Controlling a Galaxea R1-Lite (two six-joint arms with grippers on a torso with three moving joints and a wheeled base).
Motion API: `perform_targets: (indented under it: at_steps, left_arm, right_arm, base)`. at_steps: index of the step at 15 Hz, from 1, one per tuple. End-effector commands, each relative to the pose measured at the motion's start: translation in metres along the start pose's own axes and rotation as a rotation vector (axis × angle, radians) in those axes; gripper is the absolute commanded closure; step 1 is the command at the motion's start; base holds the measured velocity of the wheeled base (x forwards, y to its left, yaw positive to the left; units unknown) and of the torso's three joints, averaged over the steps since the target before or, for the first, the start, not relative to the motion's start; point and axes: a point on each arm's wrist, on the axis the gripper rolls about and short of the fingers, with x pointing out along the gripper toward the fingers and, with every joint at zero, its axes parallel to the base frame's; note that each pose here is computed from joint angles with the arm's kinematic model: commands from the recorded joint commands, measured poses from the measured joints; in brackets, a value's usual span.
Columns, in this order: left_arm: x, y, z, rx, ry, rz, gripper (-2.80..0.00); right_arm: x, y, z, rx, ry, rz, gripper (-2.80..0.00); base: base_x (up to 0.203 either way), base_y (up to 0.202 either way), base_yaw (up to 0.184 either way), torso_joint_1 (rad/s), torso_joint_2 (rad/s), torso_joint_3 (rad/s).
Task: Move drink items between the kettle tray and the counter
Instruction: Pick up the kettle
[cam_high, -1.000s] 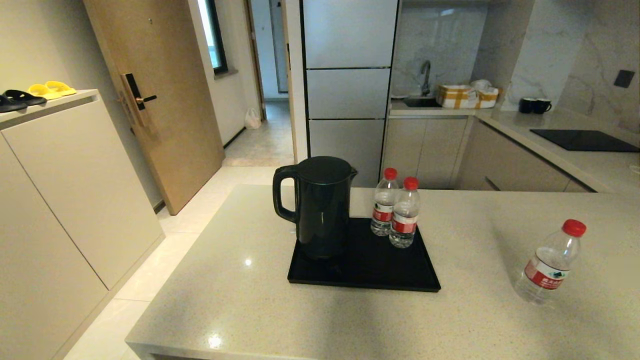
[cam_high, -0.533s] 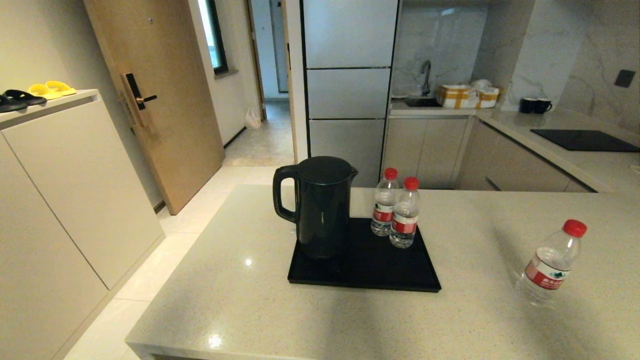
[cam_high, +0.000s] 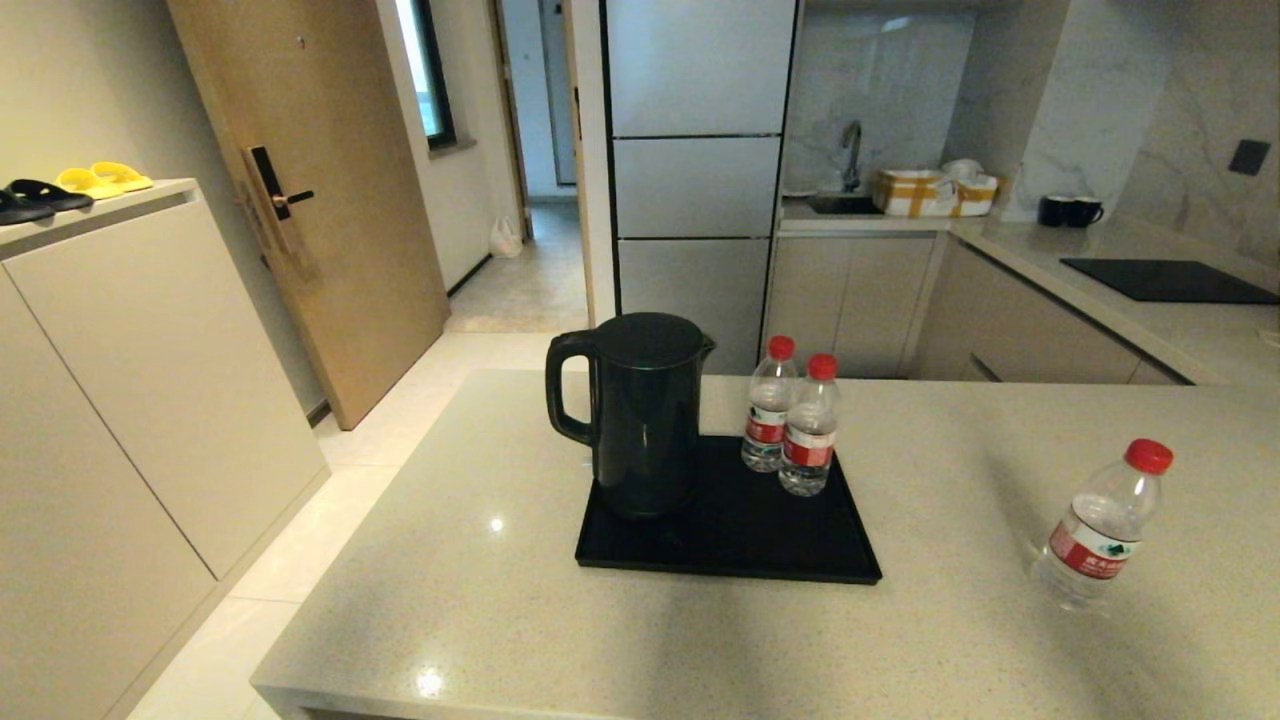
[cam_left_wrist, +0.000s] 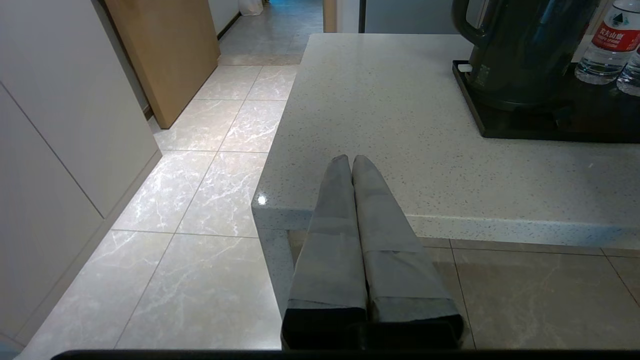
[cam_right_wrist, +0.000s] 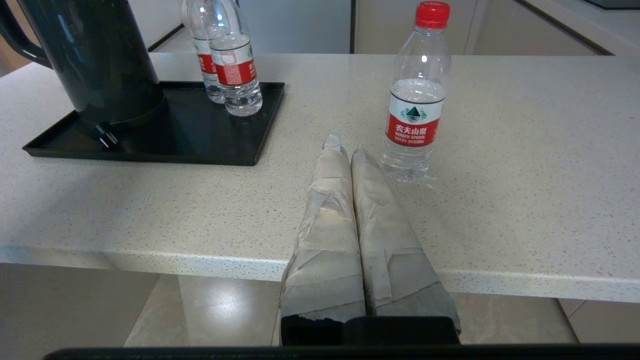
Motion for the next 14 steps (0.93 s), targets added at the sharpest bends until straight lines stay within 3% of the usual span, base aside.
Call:
perform_targets:
  at_steps: [1, 3, 5, 9, 10, 12, 14]
  left_arm:
    - [0.000, 0.000, 0.000, 0.000, 0.000, 0.000, 0.00]
    - [0.000, 0.000, 0.000, 0.003, -0.001, 0.000, 0.00]
    - [0.000, 0.000, -0.001, 0.099, 0.011, -0.010, 0.00]
    - [-0.001, 0.000, 0.002, 0.080, -0.004, -0.008, 0.00]
    - [-0.004, 0.000, 0.013, 0.092, -0.026, 0.006, 0.00]
    - [-0.011, 0.002, 0.063, 0.090, -0.055, 0.064, 0.00]
    - [0.008, 0.006, 0.110, 0.079, 0.055, 0.164, 0.00]
  right_arm:
    - [0.000, 0.000, 0.000, 0.001, 0.002, 0.001, 0.00]
    - [0.000, 0.000, 0.000, -0.002, 0.002, 0.001, 0.00]
    - [0.000, 0.000, 0.000, 0.000, 0.002, 0.001, 0.00]
    - [0.000, 0.000, 0.000, -0.002, 0.002, 0.001, 0.00]
    - [0.000, 0.000, 0.000, 0.001, 0.002, 0.001, 0.00]
    - [0.000, 0.000, 0.000, 0.000, 0.002, 0.001, 0.00]
    - [0.000, 0.000, 0.000, -0.002, 0.002, 0.001, 0.00]
  base:
    - [0.000, 0.000, 0.000, 0.000, 0.00, 0.000]
    - [0.000, 0.000, 0.000, 0.000, 0.00, 0.000]
    - [0.000, 0.000, 0.000, 0.000, 0.00, 0.000]
    - [0.000, 0.000, 0.000, 0.000, 0.00, 0.000]
    - [0.000, 0.000, 0.000, 0.000, 0.00, 0.000]
    - [0.000, 0.000, 0.000, 0.000, 0.00, 0.000]
    - [0.000, 0.000, 0.000, 0.000, 0.00, 0.000]
